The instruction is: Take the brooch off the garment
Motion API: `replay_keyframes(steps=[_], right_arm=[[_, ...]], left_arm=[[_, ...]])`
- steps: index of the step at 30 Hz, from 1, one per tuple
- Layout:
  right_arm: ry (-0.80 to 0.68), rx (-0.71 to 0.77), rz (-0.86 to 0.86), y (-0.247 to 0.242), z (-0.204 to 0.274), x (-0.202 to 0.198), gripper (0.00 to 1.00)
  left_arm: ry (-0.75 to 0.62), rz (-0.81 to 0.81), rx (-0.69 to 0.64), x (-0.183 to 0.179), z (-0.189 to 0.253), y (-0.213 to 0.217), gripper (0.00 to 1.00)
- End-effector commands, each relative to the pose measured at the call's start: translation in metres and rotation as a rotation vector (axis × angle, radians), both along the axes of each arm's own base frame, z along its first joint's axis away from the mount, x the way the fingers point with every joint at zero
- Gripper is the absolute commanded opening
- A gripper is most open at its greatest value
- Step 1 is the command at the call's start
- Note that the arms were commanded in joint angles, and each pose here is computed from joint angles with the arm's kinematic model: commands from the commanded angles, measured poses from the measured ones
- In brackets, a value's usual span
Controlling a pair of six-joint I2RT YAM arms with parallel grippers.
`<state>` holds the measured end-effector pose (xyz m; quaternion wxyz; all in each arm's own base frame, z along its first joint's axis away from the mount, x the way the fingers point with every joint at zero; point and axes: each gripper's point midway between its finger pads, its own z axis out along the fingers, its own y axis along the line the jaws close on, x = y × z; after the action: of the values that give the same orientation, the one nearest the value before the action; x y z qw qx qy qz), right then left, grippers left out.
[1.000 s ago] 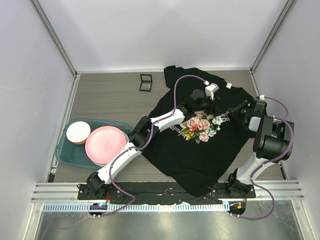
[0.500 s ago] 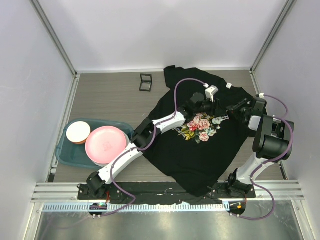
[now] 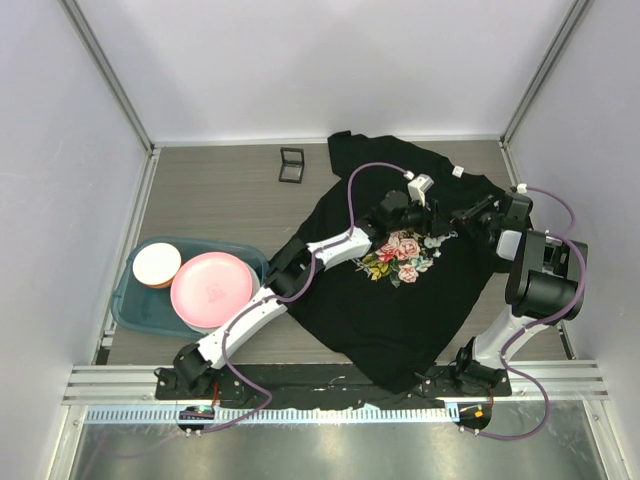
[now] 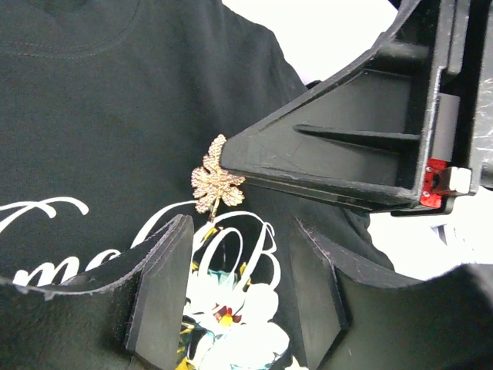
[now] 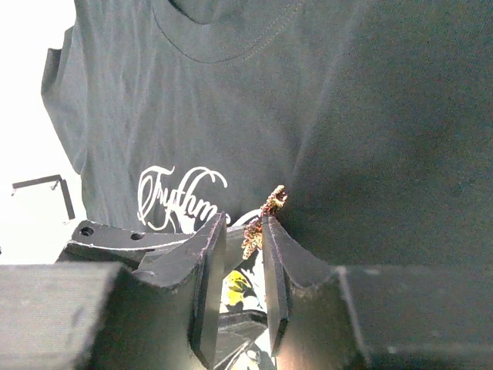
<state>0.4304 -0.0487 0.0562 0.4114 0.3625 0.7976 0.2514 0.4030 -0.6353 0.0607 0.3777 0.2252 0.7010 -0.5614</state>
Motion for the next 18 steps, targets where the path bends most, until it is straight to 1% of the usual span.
replay_keyframes(steps=[1,2,4,10,16,18], right_arm=[[-0.097,-0.039,0.042,0.001,0.029,0.018,0.31],[-0.097,-0.038,0.044,0.001,0.03,0.018,0.31],[-0.086,-0.044,0.038,0.0,0.028,0.017,0.31],[-0.054,-0.056,0.034,0.0,0.021,0.014,0.31],[-0.057,-0.052,0.048,0.003,0.018,0.016,0.31],[-0.052,-0.044,0.052,0.004,0.017,0.016,0.31]], left_arm=[[-0.042,0.054,-0.117,0.01,0.033,-0.007,0.55],[-0.038,0.069,-0.121,0.012,0.03,-0.007,0.53],[-0.025,0.077,-0.125,0.014,0.029,-0.006,0.52],[-0.004,0.092,-0.135,0.018,0.025,-0.004,0.53],[0.02,0.091,-0.137,0.02,0.02,-0.004,0.55],[0.047,0.121,-0.142,0.027,0.02,-0.001,0.5]])
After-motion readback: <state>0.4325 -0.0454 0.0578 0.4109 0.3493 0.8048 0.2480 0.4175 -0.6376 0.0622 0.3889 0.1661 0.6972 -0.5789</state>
